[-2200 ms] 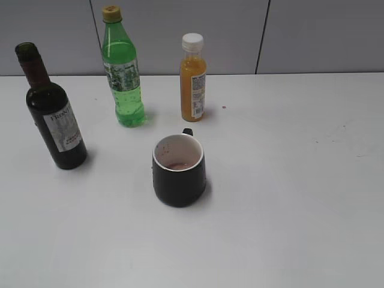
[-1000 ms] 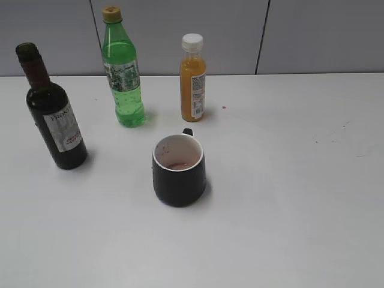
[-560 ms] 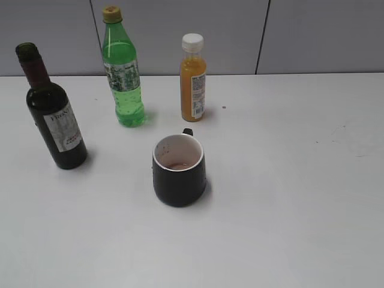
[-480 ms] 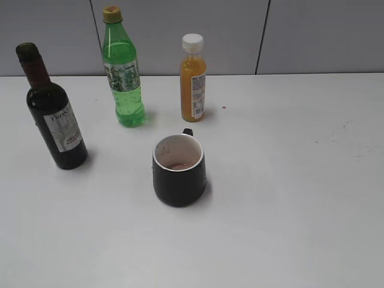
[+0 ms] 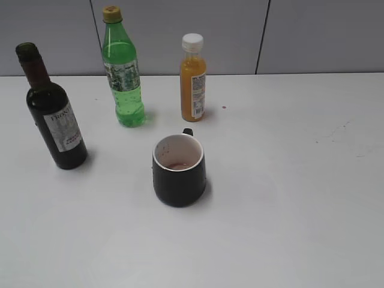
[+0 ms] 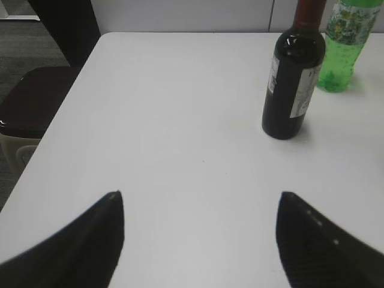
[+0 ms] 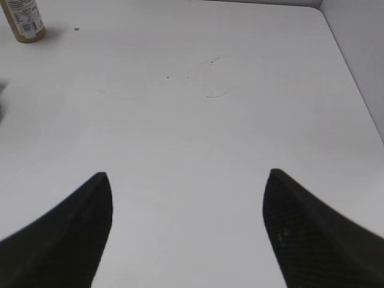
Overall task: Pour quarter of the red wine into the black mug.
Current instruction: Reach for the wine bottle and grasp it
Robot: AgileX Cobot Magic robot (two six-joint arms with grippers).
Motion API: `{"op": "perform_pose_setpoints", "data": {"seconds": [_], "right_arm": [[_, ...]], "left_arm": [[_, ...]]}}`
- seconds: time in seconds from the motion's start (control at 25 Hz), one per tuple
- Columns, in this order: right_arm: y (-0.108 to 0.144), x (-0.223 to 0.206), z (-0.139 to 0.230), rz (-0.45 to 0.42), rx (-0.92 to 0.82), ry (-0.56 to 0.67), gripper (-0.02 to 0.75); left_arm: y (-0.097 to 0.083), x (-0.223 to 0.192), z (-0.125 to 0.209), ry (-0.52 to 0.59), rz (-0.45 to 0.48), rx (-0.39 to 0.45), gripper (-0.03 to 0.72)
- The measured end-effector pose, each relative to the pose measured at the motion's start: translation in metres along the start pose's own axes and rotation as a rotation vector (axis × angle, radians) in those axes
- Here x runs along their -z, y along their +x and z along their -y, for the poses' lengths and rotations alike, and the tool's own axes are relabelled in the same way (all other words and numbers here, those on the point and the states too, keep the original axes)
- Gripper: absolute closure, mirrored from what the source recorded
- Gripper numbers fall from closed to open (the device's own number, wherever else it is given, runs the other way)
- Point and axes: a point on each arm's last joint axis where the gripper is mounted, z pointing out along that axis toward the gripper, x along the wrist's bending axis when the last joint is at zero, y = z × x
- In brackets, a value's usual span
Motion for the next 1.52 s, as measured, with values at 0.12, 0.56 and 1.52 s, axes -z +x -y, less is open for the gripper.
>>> {"op": "perform_pose_setpoints", "data": {"seconds": [0.12,0.56,1.52], "right_arm": [[-0.001,0.000,0.000,0.006,0.001,0.000,0.144],[-0.001,0.000,0.000,0.008,-0.002,0.001,0.144],[-0.001,0.000,0.000,0.013,0.002,-0.001,0.147]], "left_arm": [[0.000,0.000,0.000,0.000,0.000,0.000,0.099],[0.000,0.000,0.000,0.000,0.000,0.000,0.099],[-0.002,-0.009,-0.050,-0.263,0.045,-0.003,0.058]]}}
